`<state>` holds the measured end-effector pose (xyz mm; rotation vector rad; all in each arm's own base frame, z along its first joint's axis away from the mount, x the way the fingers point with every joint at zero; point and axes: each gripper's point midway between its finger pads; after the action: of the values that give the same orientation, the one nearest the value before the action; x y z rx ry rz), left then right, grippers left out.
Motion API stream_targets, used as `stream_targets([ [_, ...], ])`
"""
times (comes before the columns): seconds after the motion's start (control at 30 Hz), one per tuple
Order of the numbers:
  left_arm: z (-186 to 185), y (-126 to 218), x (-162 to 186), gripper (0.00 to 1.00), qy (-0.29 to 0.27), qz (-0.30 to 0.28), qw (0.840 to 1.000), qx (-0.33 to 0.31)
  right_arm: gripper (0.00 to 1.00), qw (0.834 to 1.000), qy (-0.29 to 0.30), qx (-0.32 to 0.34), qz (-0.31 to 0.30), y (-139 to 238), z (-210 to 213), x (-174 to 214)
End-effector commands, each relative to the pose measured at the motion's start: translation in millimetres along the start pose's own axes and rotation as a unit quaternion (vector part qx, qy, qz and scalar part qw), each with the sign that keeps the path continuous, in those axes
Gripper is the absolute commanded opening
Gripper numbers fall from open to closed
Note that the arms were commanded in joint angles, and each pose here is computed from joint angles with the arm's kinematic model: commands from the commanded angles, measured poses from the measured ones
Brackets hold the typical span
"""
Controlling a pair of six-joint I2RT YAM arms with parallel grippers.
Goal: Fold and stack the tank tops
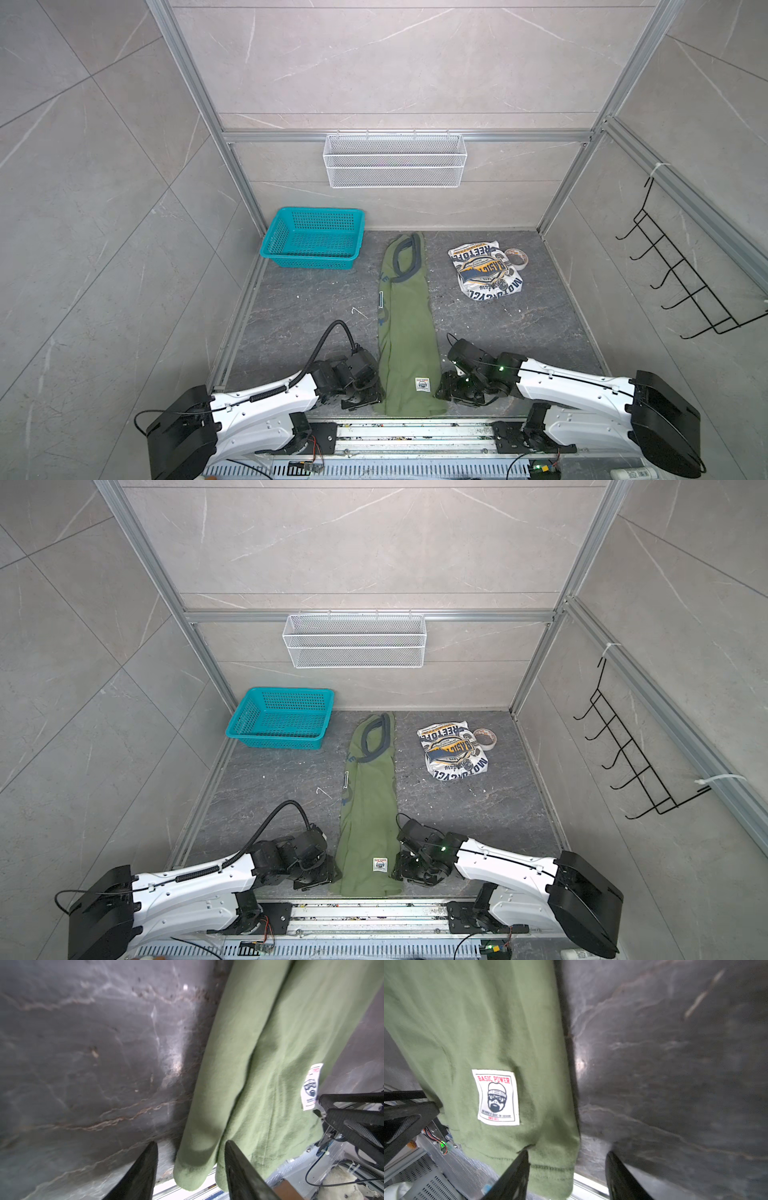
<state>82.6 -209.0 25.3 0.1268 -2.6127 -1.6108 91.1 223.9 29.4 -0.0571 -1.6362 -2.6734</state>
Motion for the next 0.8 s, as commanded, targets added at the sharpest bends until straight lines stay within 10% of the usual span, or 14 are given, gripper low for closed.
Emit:
stream_targets([
  [0.0,-3.8,-2.9,15.1,0.50,0.009,0.039,0.999,0.001,0.55,1.000,-0.020,-0.005,-0.002,-5.0,3.3,7.7],
  [0.4,-22.7,5.2,24.7,0.12,0.015,0.031,0.999,0.039,0.05,1.000,-0.016,0.005,-0.016,-4.3,5.5,18.8],
  [0.77,-76.8,66.4,-19.3,0.00,-0.018,-0.093,0.990,0.107,0.00,0.993,0.012,0.018,-0.119,57.1,22.6,-11.6],
])
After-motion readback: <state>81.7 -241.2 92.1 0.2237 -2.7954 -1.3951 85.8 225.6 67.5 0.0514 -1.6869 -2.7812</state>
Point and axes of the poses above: each gripper's point midway between its finger pads, its own y axis back along the fingers, its own z axis along the line the jaws close on, x = y × z, and after that the axes turned 2 degrees about y, right-handed
